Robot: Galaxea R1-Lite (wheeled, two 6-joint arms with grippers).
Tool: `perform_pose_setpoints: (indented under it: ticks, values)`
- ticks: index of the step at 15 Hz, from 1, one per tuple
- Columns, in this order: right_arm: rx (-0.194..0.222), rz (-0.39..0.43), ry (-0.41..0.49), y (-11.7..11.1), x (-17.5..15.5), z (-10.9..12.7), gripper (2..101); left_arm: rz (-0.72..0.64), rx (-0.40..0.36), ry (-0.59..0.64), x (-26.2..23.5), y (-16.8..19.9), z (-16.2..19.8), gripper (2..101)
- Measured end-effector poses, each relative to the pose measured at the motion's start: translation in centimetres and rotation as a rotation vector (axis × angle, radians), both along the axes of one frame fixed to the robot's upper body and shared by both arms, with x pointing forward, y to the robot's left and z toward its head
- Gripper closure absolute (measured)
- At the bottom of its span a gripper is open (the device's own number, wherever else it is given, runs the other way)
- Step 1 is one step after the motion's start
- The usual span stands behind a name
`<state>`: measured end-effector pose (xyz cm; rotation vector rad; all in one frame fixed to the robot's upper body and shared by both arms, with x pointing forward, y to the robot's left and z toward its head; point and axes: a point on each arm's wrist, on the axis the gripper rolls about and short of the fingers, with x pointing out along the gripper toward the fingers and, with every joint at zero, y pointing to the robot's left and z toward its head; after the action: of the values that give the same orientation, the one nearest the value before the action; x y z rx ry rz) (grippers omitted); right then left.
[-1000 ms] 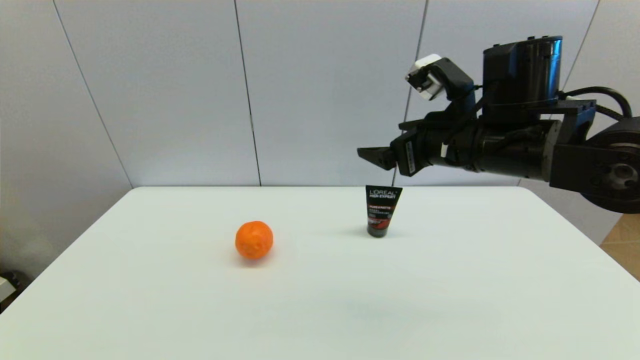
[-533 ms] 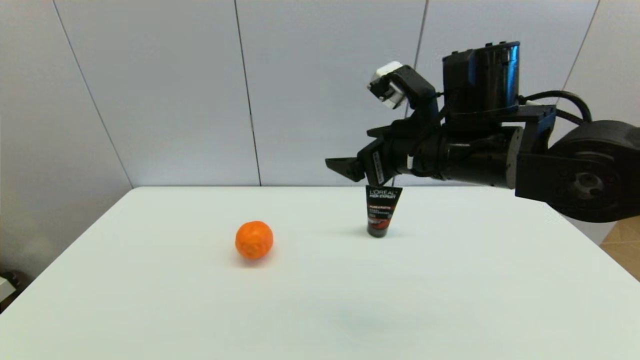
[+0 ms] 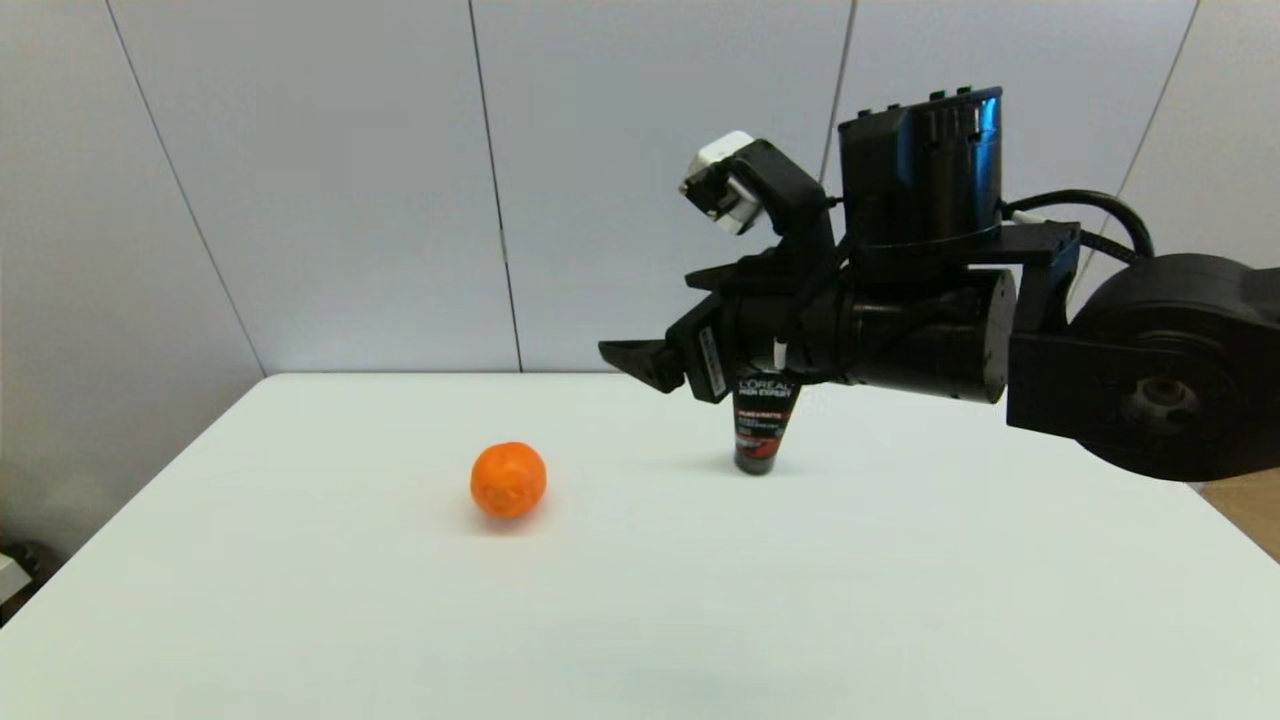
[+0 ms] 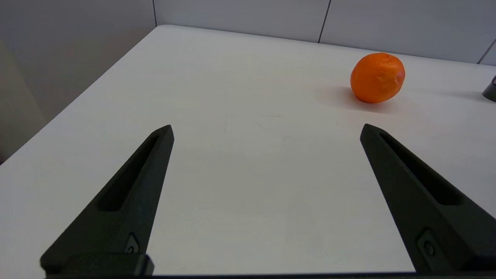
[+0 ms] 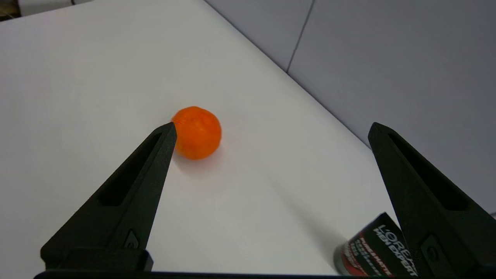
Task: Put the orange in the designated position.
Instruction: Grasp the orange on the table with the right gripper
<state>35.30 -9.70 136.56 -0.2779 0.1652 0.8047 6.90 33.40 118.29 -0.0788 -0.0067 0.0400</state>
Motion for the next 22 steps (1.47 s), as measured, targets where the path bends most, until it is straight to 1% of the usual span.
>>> perform_pose_setpoints:
  ticks: [4, 9, 13, 16, 22]
  values:
    - [0.002, 0.061, -0.001, 1.6, -1.5, 0.0, 4.3, 0.000, 0.000, 0.000, 0.0, 0.0, 0.0, 5.4]
    - [-0.006, 0.136, 0.008, 3.7, -3.2, -0.5, 4.3, 0.000, 0.000, 0.000, 0.0, 0.0, 0.0, 5.4]
    - [-0.015, 0.175, 0.018, 4.9, -4.0, -1.0, 4.3, 0.000, 0.000, 0.000, 0.0, 0.0, 0.0, 5.4]
    - [-0.027, 0.167, 0.031, 5.1, -3.6, -1.6, 4.3, 0.000, 0.000, 0.000, 0.0, 0.0, 0.0, 5.4]
    - [-0.055, 0.107, 0.059, 4.4, -1.2, -3.1, 4.3, 0.000, 0.000, 0.000, 0.0, 0.0, 0.0, 5.4]
